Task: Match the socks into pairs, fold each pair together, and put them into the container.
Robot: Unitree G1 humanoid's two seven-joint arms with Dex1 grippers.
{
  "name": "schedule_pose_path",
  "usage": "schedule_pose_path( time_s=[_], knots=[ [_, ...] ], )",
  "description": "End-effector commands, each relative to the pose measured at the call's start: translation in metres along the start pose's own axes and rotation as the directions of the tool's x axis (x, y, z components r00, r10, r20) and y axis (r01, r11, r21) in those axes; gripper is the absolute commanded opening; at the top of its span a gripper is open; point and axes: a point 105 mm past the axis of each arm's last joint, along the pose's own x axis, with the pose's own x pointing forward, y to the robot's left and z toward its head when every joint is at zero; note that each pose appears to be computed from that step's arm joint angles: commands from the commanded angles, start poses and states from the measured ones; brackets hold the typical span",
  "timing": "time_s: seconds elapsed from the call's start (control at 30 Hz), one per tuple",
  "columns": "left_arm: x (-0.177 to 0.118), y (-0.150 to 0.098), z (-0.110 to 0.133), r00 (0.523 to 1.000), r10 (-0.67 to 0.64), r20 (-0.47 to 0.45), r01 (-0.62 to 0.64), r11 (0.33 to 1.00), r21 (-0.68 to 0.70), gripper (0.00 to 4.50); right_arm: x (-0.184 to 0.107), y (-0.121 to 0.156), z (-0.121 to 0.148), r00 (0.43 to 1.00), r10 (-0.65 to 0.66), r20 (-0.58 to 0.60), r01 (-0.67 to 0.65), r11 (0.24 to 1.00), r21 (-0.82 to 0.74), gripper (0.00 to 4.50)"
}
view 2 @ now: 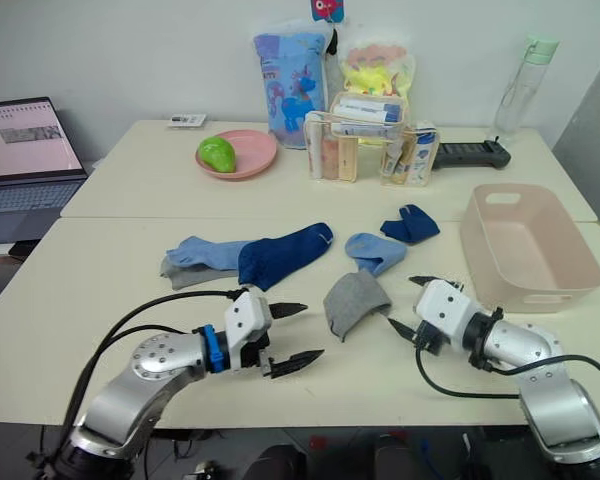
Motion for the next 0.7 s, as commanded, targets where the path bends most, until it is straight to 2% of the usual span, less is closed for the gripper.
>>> schedule_pose_path(
  time_s=[0.03, 0.2, 0.3, 0.47, 0.57, 0.63, 0.7],
  knots=[
    [0.013, 0.004, 0.001, 0.995, 0.089, 0.036, -0.088, 0.996, -0.031, 4.50, 0.002, -0.004, -0.005, 0.993, -0.118, -0.003, 0.118, 0.988, 0.101, 4.14],
    [0.022, -0.006, -0.001, 0.998, 0.040, 0.043, -0.035, 0.993, -0.110, 4.50, 0.007, -0.009, -0.016, 0.978, -0.207, -0.035, 0.209, 0.955, 0.209, 4.14],
    [0.030, -0.011, -0.007, 1.000, -0.012, 0.026, 0.016, 0.987, -0.162, 4.50, 0.017, -0.005, -0.018, 0.975, -0.220, -0.028, 0.219, 0.934, 0.283, 4.14],
    [0.046, -0.002, -0.015, 0.999, 0.052, -0.011, -0.053, 0.984, -0.173, 4.50, 0.031, -0.001, -0.019, 0.970, -0.242, -0.027, 0.229, 0.869, 0.439, 4.14],
    [0.052, 0.004, -0.018, 0.993, 0.113, -0.030, -0.116, 0.979, -0.166, 4.50, 0.037, -0.001, -0.024, 0.964, -0.262, -0.049, 0.255, 0.850, 0.460, 4.14],
    [0.051, 0.004, -0.021, 0.991, 0.123, -0.047, -0.129, 0.980, -0.151, 4.50, 0.038, -0.001, -0.025, 0.961, -0.271, -0.059, 0.265, 0.836, 0.480, 3.75],
    [0.050, 0.004, -0.023, 0.989, 0.135, -0.055, -0.142, 0.977, -0.156, 4.50, 0.038, 0.001, -0.024, 0.963, -0.264, -0.055, 0.256, 0.833, 0.491, 3.16]
  ],
)
